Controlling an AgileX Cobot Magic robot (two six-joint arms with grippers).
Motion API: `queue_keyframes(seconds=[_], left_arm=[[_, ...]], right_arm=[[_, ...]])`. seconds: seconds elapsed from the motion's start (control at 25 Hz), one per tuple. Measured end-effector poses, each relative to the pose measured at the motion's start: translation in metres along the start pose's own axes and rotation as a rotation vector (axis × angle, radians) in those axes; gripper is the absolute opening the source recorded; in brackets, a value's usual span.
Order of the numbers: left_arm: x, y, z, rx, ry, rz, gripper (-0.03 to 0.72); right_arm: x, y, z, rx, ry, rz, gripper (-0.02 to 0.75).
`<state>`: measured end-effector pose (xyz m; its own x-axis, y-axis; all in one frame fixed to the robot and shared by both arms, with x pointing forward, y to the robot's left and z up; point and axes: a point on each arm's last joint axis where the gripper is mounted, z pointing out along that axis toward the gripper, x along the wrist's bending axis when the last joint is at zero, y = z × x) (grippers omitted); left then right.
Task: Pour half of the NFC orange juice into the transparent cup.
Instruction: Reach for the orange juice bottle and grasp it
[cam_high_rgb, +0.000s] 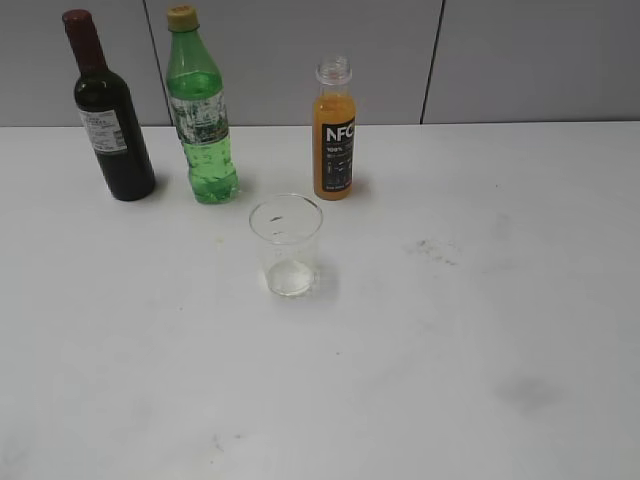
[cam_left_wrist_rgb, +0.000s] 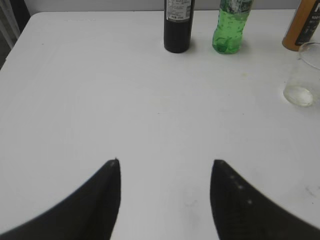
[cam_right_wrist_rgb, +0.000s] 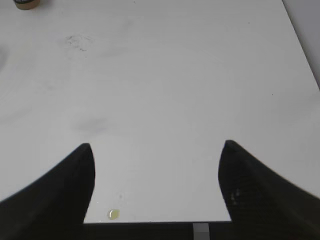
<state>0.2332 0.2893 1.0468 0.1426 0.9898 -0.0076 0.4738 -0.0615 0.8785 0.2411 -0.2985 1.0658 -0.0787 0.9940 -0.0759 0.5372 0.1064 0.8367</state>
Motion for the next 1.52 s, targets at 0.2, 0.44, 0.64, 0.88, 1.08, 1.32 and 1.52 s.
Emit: queue_keyframes(seconds=[0.2, 0.44, 0.64, 0.88, 1.08, 1.32, 1.52], left_arm=[[0.000, 0.000, 0.000, 0.000, 0.000, 0.000, 0.440], [0.000, 0.000, 0.000, 0.000, 0.000, 0.000, 0.440], [0.000, 0.000, 0.000, 0.000, 0.000, 0.000, 0.440], [0.000, 0.001, -0.001, -0.010, 0.001, 0.000, 0.461], [0.001, 0.023, -0.010, -0.181, 0.018, 0.001, 0.634], [0.001, 0.054, 0.008, -0.255, -0.030, -0.049, 0.675], [0.001, 0.084, 0.055, -0.209, -0.128, -0.085, 0.664]], right_arm=[[0.003, -0.015, -0.006, -0.075, 0.015, 0.010, 0.591], [0.005, -0.015, -0.006, -0.095, 0.033, 0.021, 0.591], [0.005, -0.014, -0.001, -0.125, 0.033, 0.024, 0.591], [0.005, -0.013, -0.001, -0.130, 0.034, 0.026, 0.591], [0.005, -0.013, -0.001, -0.130, 0.036, 0.028, 0.591], [0.005, -0.013, -0.001, -0.131, 0.036, 0.029, 0.591], [0.005, -0.013, -0.001, -0.131, 0.036, 0.029, 0.591]])
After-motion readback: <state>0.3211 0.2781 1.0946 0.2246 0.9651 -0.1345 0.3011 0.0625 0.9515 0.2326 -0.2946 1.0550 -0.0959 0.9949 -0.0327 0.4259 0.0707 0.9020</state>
